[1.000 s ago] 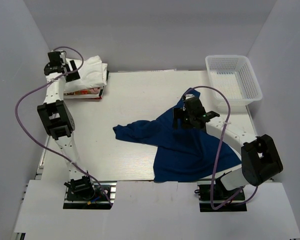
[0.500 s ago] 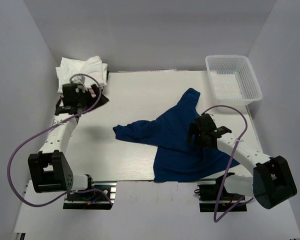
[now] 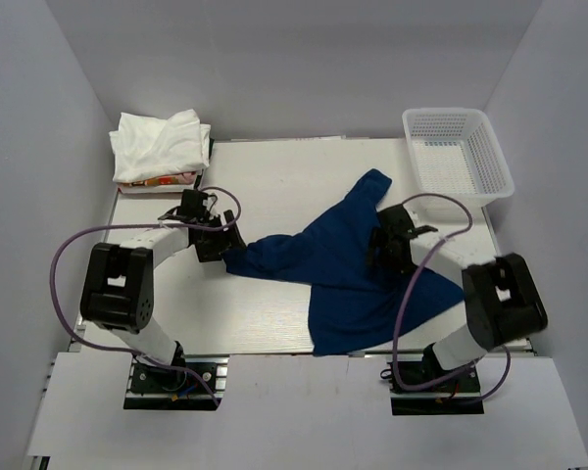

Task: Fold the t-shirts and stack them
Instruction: Flatten out the tshirt

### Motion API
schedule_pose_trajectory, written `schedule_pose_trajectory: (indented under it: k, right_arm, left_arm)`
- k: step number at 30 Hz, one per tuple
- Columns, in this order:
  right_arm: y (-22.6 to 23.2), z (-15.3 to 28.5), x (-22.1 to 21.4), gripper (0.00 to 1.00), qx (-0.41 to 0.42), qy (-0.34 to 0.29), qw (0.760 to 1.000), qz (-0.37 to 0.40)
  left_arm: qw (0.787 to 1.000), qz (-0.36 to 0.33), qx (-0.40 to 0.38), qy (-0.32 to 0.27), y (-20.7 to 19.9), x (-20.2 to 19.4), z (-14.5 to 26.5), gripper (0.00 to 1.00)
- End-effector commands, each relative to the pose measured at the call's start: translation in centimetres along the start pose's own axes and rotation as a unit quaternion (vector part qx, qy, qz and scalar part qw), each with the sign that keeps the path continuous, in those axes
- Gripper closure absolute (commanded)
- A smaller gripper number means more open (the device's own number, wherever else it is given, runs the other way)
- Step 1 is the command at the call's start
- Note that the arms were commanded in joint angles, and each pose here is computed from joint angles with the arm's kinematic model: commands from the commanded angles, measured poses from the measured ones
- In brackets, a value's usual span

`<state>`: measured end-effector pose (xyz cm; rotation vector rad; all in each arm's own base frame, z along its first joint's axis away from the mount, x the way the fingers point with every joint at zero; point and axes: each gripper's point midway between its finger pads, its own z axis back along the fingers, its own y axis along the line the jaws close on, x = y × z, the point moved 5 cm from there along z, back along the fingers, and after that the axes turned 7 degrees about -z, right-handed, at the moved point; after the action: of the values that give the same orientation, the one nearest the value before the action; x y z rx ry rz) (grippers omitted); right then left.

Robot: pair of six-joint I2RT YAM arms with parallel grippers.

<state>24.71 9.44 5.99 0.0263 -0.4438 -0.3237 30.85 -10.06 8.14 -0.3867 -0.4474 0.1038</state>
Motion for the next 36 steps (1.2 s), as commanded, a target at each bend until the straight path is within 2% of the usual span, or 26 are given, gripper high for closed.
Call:
schedule_pose_trajectory:
  k: [1, 2, 8, 10, 11, 14, 15, 16, 18, 19, 20, 22, 24, 30, 36]
  right_arm:
    - [3.1, -2.3, 3.3, 0.1, 0.043, -0.025, 0.998, 0.029]
    - [3.3, -3.3, 3.4, 0.1, 0.038, -0.015, 0.999, 0.033]
    - [6.8, -5.3, 10.0, 0.1, 0.051, -0.057, 0.995, 0.068]
    - [8.4, -3.5, 12.7, 0.1, 0.068, -0.085, 0.99, 0.092]
    - [9.2, -2.8, 12.9, 0.1, 0.085, -0.091, 0.987, 0.097]
    - [10.1, 0.3, 13.2, 0.1, 0.131, -0.12, 0.978, 0.113]
    - [9.3, -0.2, 11.8, 0.1, 0.128, -0.107, 0.979, 0.117]
    - [9.3, 2.1, 11.9, 0.1, 0.144, -0.129, 0.974, 0.118]
    - [8.3, 2.0, 9.2, 0.1, 0.141, -0.105, 0.976, 0.13]
    - [8.3, 4.1, 8.9, 0.1, 0.157, -0.119, 0.971, 0.133]
    - [7.5, 3.5, 6.3, 0.1, 0.154, -0.088, 0.973, 0.149]
    - [7.6, 5.6, 3.6, 0.1, 0.171, -0.072, 0.966, 0.182]
    - [6.9, 5.7, 0.7, 0.1, 0.172, -0.037, 0.963, 0.206]
    - [6.2, 8.2, -8.1, 0.1, 0.177, 0.059, 0.938, 0.293]
    - [3.8, 6.8, -12.4, 0.14, 0.129, 0.098, 0.944, 0.289]
  left_arm:
    - [1.0, -0.006, 0.008, -0.008, -0.4, 0.7, -0.5, 0.11]
    - [1.0, -0.006, 0.013, -0.007, -0.2, 0.9, -0.8, 0.14]
    - [1.0, -0.012, 0.015, 0.019, -0.7, 0.3, -2.3, 0.29]
    - [0.999, -0.016, 0.015, 0.025, -0.9, 0.0, -2.6, 0.43]
    - [0.999, -0.025, 0.018, 0.025, -1.0, -0.2, -2.7, 0.55]
    - [0.999, -0.03, 0.014, 0.022, -1.4, -0.1, -2.5, 0.77]
    - [0.999, -0.033, 0.014, 0.029, -1.5, -0.7, -2.6, 0.88]
    - [0.999, -0.034, 0.016, 0.022, -1.5, -0.5, -2.3, 1.0]
    - [0.999, -0.035, 0.027, 0.012, -1.6, -0.7, -1.6, 1.0]
    - [0.999, -0.036, 0.032, 0.008, -1.4, -0.8, -1.3, 1.0]
    - [0.998, -0.034, 0.043, 0.001, -1.4, -1.1, -1.0, 1.0]
    - [0.998, -0.033, 0.046, -0.026, -1.7, -0.6, 0.6, 1.0]
    - [0.997, -0.034, 0.052, -0.044, -1.9, -0.5, 1.7, 1.0]
    - [0.994, -0.036, 0.025, -0.101, -3.4, -0.7, 5.4, 1.0]
    - [0.989, -0.033, 0.01, -0.141, -4.4, -0.7, 7.8, 1.0]
